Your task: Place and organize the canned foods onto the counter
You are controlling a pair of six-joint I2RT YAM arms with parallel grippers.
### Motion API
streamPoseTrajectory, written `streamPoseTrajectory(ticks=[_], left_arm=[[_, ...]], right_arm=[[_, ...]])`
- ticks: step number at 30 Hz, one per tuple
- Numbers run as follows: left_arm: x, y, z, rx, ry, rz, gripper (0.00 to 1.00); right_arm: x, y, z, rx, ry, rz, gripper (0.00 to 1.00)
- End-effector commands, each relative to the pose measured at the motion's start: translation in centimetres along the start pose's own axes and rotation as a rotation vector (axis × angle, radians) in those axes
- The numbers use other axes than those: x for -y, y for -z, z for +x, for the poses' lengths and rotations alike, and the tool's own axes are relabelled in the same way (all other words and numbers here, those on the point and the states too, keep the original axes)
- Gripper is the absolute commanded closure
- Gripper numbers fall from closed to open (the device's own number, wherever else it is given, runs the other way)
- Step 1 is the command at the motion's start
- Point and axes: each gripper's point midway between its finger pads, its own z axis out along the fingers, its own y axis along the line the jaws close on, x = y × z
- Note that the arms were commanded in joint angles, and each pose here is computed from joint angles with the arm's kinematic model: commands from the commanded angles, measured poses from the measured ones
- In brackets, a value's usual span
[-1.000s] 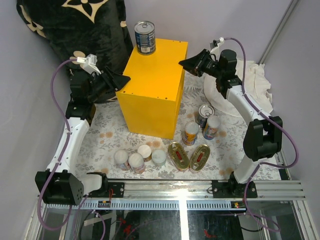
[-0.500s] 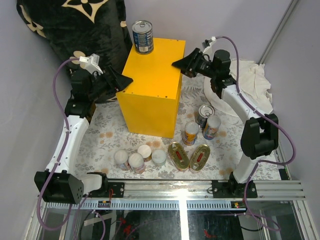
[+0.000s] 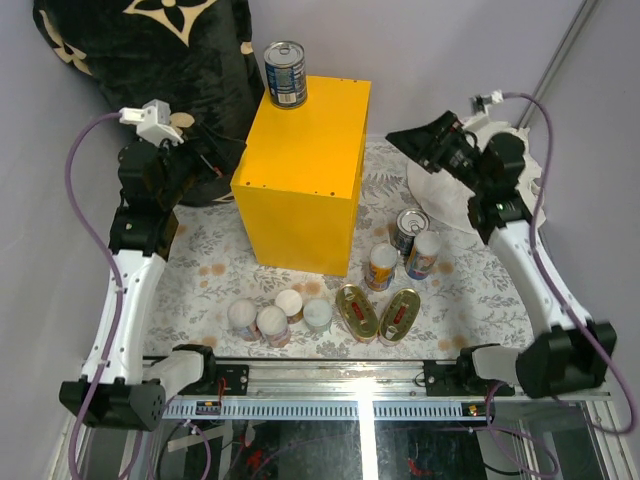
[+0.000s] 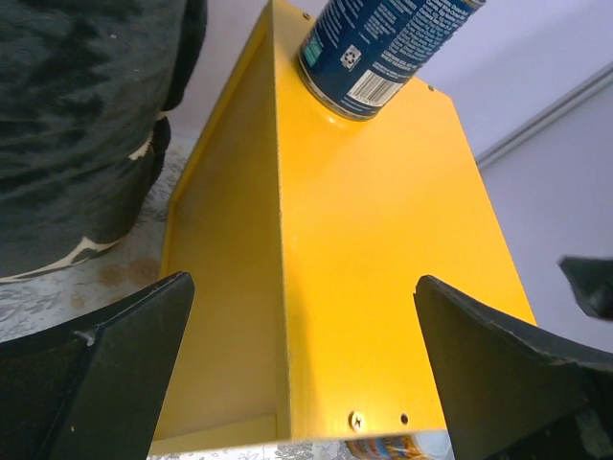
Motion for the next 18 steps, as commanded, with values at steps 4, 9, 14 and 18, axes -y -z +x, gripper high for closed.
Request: streamPoseTrajectory(ticks=[4,9,14,18], left_arm=[[-1.4,3.4,-2.0,0.158,-0.098,-0.105,0.00],[-1.3,6.0,-2.8,0.267,-0.150,-0.110,0.00],[-1.2,7.3,-2.8,0.303,-0.184,-0.109,0.00],[-2.0,6.7,-1.8,0.251,-0.178,-0.134,0.00]], right_arm=[[2.6,7.7,0.2,0.238,0.215,0.220,0.05],[6.6,13.7,2.4,0.283,0.323,0.476,0.04],[11.5,18.1,5.2,0.287,0.287,0.708,0.04],[14.5,19.0,8.1,0.151,0.268,0.810,0.05]])
